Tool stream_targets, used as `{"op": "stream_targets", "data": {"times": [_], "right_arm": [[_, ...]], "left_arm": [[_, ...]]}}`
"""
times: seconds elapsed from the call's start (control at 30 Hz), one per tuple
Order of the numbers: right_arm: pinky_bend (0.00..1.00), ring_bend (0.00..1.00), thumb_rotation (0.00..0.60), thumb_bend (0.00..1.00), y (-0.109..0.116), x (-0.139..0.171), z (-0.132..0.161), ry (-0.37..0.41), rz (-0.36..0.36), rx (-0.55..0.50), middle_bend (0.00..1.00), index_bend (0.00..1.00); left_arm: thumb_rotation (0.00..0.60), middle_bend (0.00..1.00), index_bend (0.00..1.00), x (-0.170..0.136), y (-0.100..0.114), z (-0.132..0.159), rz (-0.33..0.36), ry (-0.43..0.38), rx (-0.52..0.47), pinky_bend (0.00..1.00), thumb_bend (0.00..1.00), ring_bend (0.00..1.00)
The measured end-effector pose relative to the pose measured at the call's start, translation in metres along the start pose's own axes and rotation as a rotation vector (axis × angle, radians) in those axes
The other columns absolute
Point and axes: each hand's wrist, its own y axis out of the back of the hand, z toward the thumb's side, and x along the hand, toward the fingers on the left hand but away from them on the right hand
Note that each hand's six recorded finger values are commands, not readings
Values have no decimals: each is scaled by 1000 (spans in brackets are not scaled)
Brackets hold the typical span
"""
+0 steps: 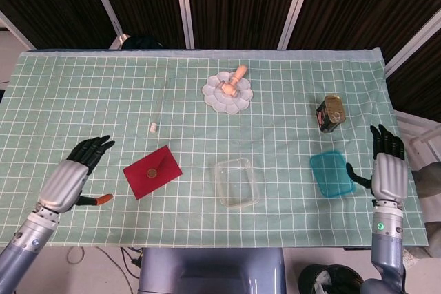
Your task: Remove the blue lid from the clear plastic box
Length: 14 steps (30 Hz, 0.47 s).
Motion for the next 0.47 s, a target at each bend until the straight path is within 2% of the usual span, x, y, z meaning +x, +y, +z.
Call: {"op": "stream_targets", "data": {"times": [0.1,0.27,0.4,0.47], "right_arm": [[0,0,600,215,8,11,-6,41,-5,24,0,0],[0,0,600,199,33,32,-17,136,-33,69,0,0],[0,0,600,199,60,44,-36,158,-85,105,0,0],[0,0,600,199,65,47,-45,154,-94,118,0,0]], "left_arm": [[600,0,0,-17,1,-15,39,37,32,29,0,0],[600,0,0,-49,1,-44,117,123,113,3,0,0],[600,0,0,-70,3,-64,175,184,178,2,0,0],[600,0,0,-79,4,-73,204,209,211,1,0,0]]}}
